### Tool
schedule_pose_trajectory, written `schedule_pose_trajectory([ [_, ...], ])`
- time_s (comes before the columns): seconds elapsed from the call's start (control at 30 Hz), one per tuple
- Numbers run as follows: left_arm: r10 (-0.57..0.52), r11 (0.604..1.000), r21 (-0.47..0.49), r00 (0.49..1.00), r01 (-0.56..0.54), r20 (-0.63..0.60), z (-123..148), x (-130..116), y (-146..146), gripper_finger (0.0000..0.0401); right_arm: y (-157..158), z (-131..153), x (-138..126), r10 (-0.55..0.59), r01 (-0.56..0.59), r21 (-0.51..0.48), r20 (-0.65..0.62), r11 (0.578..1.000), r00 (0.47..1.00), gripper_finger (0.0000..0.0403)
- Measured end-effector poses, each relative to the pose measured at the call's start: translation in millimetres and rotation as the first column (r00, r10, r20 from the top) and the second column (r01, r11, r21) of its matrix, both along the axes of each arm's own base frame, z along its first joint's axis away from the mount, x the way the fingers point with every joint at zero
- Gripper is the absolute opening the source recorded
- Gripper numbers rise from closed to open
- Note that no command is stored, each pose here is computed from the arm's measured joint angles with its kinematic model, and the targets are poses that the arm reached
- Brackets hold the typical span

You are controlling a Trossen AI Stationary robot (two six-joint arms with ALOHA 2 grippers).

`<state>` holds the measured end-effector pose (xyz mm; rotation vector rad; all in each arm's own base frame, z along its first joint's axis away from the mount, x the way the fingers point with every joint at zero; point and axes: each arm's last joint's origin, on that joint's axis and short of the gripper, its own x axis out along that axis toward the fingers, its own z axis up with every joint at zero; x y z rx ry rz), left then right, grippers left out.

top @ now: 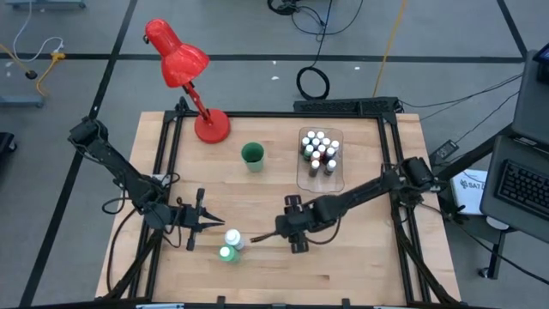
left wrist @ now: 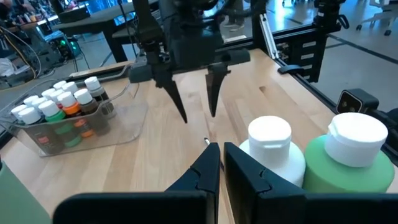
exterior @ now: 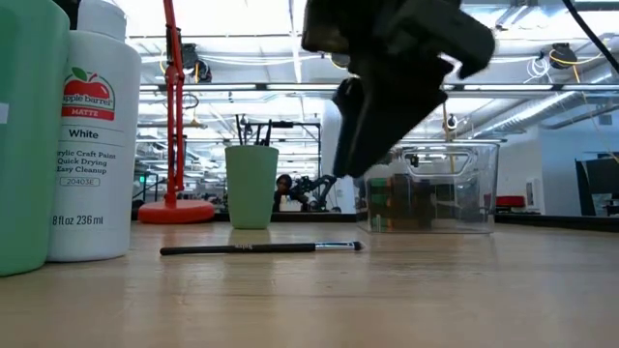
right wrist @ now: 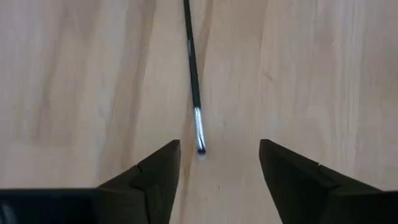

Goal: Pick & Place Paint Supplies
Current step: Put the black paint brush into the cup

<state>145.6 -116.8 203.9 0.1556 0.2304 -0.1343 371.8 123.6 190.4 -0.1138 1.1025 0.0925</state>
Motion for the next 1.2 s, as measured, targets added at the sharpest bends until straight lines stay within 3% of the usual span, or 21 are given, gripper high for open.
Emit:
schedule_pose_trajectory([
  [0.33,0.001,1.0,-0.012,1.0,-0.001,-0.004,0,0,0,0.0026,-1,-27,-5,0.064,-0.066,0.042,0.058,0.997,0.996,0.0199],
  [0.8,0.001,1.0,-0.011,1.0,-0.001,-0.003,0,0,0,0.0026,-16,-64,-18,0.005,-0.016,0.083,0.136,0.996,0.991,0.0192],
  [1.2,-0.001,1.0,-0.001,1.0,0.001,0.001,0,0,0,0.0026,-16,-66,-19,-0.009,-0.006,0.099,0.149,0.995,0.989,0.0112],
])
